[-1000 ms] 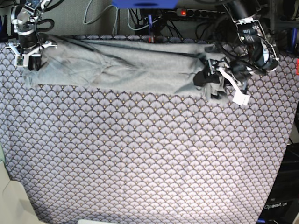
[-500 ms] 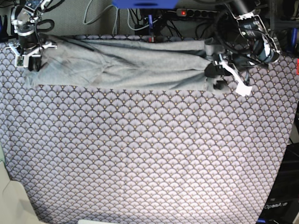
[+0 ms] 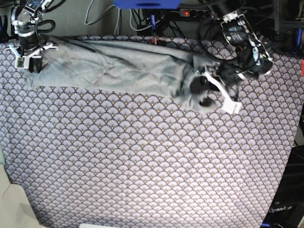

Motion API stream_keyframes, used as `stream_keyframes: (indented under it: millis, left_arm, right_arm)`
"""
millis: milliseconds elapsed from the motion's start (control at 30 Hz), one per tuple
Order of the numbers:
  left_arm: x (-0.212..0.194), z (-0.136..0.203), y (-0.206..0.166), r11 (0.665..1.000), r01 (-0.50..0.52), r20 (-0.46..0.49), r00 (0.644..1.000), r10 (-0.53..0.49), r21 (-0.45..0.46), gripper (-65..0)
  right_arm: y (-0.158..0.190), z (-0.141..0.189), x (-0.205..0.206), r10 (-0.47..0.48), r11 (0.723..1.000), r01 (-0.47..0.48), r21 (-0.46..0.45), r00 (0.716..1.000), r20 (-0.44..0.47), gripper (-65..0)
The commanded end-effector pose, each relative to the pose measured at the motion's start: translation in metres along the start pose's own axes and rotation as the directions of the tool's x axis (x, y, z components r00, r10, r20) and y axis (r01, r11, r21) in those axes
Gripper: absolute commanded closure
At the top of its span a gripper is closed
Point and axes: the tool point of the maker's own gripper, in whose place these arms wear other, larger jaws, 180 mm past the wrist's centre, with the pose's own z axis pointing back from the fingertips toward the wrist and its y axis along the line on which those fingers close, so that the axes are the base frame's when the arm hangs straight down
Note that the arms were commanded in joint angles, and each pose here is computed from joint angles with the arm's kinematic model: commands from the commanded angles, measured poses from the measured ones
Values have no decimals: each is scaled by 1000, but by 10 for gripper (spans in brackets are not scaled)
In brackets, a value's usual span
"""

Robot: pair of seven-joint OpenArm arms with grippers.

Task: Fold the T-shirt properly
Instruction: 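Lift the strip end with the left gripper and drag it outward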

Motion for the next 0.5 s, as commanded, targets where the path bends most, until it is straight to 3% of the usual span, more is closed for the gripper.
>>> stream_keyframes:
  millis: [0,267,467]
  left_arm:
    - [12,6,-1,1000,29,38,999,-30,7,0]
    - [10,-18,-77,962,128,29,992,-125,-242,0]
    - [19,-29,-131,901,183,104,982,-155,-392,0]
  right_arm:
    - [-3,0,10,11,1000,-12,4,999,31,-158]
    - [-3,0,10,11,1000,-12,4,999,31,-158]
    - [-4,0,11,15,1000,-15,3,999,32,-158]
